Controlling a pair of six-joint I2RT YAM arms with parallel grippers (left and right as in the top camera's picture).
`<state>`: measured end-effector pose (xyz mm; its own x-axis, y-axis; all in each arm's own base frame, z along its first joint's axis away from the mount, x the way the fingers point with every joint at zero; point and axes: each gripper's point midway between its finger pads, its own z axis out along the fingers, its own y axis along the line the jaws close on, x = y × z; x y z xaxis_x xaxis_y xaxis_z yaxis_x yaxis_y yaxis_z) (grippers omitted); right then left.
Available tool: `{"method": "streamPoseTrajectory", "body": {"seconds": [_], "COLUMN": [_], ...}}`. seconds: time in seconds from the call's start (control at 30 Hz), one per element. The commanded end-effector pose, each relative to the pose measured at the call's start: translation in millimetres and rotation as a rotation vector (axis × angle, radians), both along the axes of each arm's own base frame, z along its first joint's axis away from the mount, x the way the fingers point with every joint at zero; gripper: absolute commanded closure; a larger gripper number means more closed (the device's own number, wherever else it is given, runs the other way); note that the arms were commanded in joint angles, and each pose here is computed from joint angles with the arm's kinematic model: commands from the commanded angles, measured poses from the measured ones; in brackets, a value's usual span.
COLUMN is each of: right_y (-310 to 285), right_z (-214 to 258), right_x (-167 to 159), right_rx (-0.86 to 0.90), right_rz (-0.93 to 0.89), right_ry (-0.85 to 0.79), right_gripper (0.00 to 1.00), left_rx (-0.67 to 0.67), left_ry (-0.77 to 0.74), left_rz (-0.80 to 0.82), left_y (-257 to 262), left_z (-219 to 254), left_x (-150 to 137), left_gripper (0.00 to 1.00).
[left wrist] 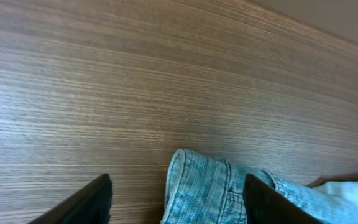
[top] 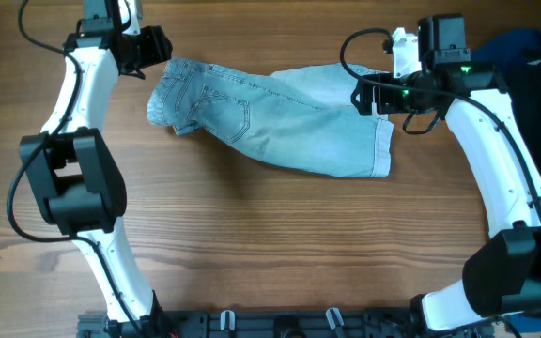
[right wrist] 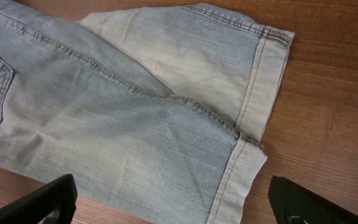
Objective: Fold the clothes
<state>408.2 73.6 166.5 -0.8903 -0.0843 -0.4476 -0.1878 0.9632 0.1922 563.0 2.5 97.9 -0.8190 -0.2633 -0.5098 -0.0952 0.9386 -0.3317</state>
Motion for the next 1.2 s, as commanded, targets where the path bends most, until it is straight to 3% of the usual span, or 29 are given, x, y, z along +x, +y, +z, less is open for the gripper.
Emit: {"method": "streamPoseTrajectory", "body": {"seconds": [0.0,0.17,0.33,0.8,0.87,0.9,0.97,1.07,1.17], "right_y": [-4.5,-4.5,-4.8,-69.5,-78.4,-84.2,-86.5,-81.4,-72.7], "right_z": [-8.6,-8.6,-9.6,-47.8,-54.8,-63.5,-72.3,-85.6,-98.9], "right_x": [0.6,0.6,-1.4,-8.5,-9.2,-10.5,-11.2,-11.0,-10.8], "right_rx": [-0.025,-0.025,-0.026,0.19,0.19,0.188,0.189,0.218,0.27], "right_rz": [0.006,0.006,0.005,-0.275,-0.29,-0.295,-0.299,-0.283,-0.259], "right_ry": [0.013,0.013,0.022,0.225,0.239,0.259,0.282,0.317,0.355], "right_gripper": [0.0,0.0,0.0,0.01,0.06,0.28,0.41,0.46,0.44], "left_rx": [-0.083,-0.137,-0.137,-0.137,-0.137,-0.137,-0.137,-0.137,-0.137], "left_ry": [0.026,0.059,0.066,0.067,0.067,0.068,0.067,0.067,0.067], "left_rz": [-0.034,-0.064,-0.064,-0.064,-0.064,-0.064,-0.063,-0.063,-0.064], "left_y": [-10.7,-20.5,-20.4,-20.5,-20.5,-20.5,-20.4,-20.4,-20.4], "left_z": [-17.9,-36.1,-40.4,-40.6,-40.6,-40.7,-40.7,-40.7,-40.7], "left_x": [2.6,0.4,0.2,0.0,0.0,-0.1,0.0,0.0,0.0], "left_gripper": [0.4,0.41,0.33,0.3,0.3,0.31,0.31,0.3,0.3]}}
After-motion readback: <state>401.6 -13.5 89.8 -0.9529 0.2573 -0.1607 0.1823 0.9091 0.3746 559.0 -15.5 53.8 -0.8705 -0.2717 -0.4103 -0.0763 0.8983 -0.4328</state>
